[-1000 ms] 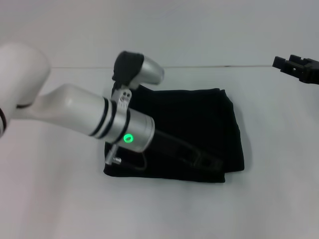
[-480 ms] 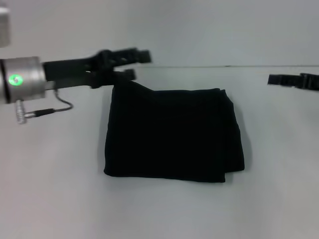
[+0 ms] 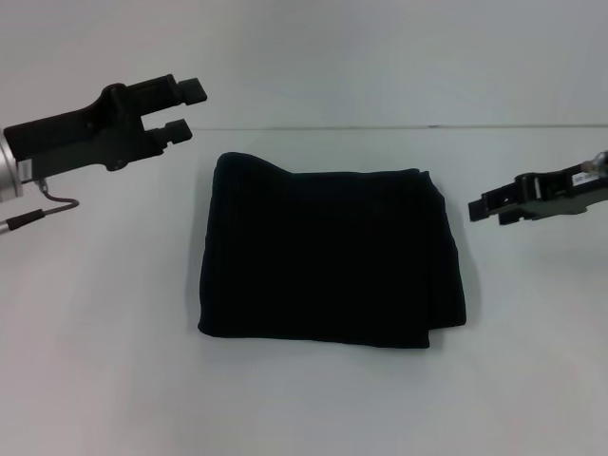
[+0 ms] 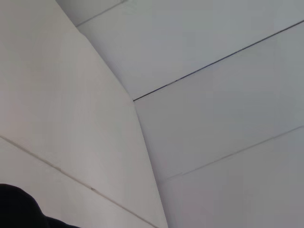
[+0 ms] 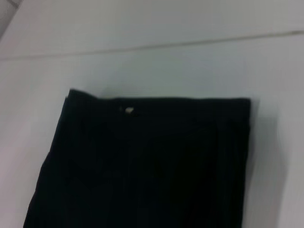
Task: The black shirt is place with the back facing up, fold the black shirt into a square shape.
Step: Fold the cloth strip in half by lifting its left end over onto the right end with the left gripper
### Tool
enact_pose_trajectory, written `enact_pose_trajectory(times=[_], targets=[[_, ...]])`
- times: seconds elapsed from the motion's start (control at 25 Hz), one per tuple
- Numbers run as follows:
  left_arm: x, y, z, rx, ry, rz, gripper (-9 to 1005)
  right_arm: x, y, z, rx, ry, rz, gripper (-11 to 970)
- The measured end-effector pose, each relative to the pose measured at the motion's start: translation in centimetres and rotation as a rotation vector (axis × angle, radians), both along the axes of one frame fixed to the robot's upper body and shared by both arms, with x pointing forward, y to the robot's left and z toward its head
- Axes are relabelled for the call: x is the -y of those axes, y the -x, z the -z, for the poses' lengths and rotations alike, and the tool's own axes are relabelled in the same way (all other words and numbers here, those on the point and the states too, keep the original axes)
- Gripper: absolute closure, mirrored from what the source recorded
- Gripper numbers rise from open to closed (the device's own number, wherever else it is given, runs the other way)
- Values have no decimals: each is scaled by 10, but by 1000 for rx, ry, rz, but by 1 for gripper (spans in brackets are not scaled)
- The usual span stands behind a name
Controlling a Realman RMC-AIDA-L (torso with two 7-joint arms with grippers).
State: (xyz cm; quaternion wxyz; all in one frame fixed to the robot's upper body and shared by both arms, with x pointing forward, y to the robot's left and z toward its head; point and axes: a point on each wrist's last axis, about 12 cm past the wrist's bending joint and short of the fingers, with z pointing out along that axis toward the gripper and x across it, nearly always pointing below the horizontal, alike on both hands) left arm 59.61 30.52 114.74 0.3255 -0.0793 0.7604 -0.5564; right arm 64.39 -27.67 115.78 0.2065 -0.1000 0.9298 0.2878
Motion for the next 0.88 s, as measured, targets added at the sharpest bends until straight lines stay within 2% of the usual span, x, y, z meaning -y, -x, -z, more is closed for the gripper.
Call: enact_pose_trajectory(times=[0.12, 0.44, 0.88], targets=[[-2, 0, 1, 0, 2, -14, 255, -13, -1, 0, -30, 24, -31, 490], [-6, -1, 3, -2, 7, -44, 259, -35, -3, 8, -70, 30, -32, 507], [-5, -1, 6, -8, 15, -50, 259, -48, -5, 27, -71, -47, 42, 555]])
